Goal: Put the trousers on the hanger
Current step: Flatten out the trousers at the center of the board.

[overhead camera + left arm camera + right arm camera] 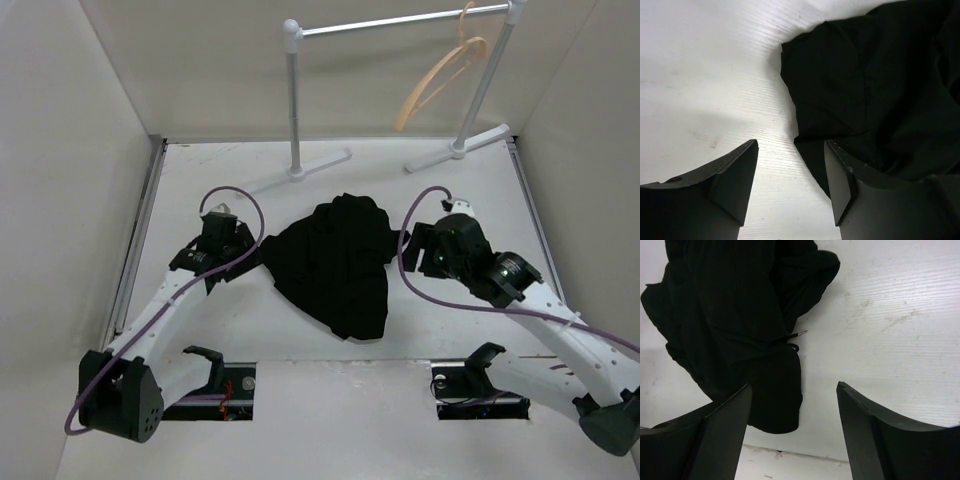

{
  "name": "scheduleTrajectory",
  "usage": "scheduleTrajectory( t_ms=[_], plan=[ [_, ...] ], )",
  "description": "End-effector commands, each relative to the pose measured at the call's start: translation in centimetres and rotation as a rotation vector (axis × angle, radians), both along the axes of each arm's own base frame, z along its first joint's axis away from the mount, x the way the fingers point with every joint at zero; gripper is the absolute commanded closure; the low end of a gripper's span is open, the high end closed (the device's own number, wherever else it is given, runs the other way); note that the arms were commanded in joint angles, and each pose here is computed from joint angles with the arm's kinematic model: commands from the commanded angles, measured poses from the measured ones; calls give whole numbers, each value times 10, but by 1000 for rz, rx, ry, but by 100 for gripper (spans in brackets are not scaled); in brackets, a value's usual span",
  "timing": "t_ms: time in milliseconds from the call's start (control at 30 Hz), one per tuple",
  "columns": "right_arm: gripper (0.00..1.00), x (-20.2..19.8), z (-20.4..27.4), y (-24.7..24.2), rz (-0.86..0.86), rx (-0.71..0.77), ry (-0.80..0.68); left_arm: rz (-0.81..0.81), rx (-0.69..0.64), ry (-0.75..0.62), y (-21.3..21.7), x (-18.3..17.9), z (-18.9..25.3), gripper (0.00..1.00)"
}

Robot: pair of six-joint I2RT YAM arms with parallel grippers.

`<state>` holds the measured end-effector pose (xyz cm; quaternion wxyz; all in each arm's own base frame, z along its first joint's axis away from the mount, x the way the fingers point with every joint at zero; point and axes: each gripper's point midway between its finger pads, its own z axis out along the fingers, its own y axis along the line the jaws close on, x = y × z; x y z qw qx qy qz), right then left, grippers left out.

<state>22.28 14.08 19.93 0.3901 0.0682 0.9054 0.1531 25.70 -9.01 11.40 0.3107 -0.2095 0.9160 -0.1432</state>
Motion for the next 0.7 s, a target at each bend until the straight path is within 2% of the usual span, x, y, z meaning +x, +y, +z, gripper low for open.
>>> scheduleTrajectory(
  t_ms=[0, 233, 333, 367, 433, 467, 500, 567, 667],
  plan=[
    [25, 26, 12, 31, 64, 101, -72, -47, -69, -26, -24, 13, -4, 46],
    [28, 59, 5, 87, 173, 150, -98, -79, -83, 39, -50, 31, -47, 48],
    [32, 81, -23, 83, 119, 101, -48, -61, -102, 41, -56, 43, -56, 59],
    [43, 89, -28, 81, 100, 86, -37, -48, -111, 35, -56, 46, -56, 69],
    [74, 99, -25, 82, 85, 81, -41, -23, -137, 18, -57, 52, -49, 86],
    [87, 102, -16, 84, 78, 88, -59, -14, -145, -8, -56, 55, -40, 91],
    [94, 105, -3, 83, 63, 96, -88, -5, -151, -40, -55, 59, -28, 95],
    [96, 106, 37, 83, 54, 122, -174, 25, -180, -130, -50, 66, 8, 97],
    [96, 89, 110, 86, 82, 201, -291, 85, -223, -308, -35, 77, 90, 99]
  ],
)
